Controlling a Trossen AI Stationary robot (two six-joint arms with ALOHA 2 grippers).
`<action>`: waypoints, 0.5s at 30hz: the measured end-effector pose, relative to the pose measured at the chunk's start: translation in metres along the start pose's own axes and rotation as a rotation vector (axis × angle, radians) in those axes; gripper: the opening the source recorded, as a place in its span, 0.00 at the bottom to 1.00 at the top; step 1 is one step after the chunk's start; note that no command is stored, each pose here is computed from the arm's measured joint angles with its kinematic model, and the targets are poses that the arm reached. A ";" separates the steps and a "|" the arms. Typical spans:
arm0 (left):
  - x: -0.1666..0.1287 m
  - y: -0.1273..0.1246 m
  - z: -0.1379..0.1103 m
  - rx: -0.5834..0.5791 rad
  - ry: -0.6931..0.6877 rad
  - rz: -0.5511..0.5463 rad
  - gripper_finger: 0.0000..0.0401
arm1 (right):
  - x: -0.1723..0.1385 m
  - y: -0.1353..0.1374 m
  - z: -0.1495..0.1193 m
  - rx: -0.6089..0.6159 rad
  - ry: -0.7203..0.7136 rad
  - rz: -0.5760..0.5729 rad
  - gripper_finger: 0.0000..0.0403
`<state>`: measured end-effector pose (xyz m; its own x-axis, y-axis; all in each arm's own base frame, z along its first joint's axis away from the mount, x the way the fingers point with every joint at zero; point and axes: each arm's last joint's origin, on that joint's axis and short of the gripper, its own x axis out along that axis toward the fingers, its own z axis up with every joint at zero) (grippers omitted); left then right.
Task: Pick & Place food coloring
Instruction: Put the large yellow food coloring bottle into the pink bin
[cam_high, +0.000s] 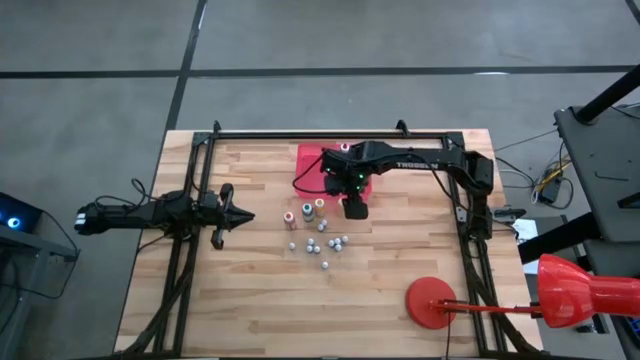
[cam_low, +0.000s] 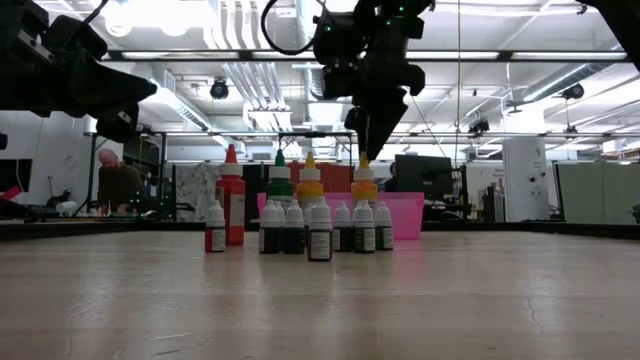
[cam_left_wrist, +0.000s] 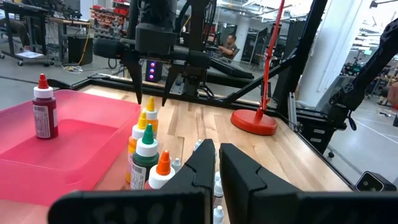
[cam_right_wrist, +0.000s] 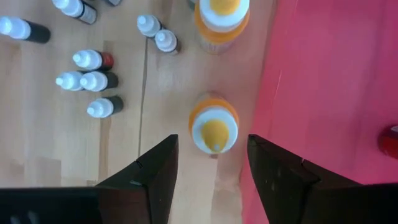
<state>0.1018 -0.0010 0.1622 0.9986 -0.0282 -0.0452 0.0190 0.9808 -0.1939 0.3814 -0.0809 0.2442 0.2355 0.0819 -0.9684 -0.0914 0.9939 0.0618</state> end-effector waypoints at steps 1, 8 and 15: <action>0.000 0.000 0.000 0.000 0.000 0.000 0.00 | 0.001 0.000 0.000 0.000 -0.006 -0.002 0.45; 0.000 0.000 0.000 0.000 0.000 0.000 0.00 | 0.011 -0.001 -0.002 -0.002 -0.017 -0.006 0.45; 0.000 0.000 0.000 0.000 0.000 0.000 0.00 | 0.015 -0.002 -0.002 -0.001 -0.034 -0.010 0.45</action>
<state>0.1018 -0.0010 0.1621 0.9986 -0.0282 -0.0456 0.0189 0.9809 -0.1937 0.3836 -0.0813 0.2290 0.2692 0.0741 -0.9602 -0.0899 0.9946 0.0515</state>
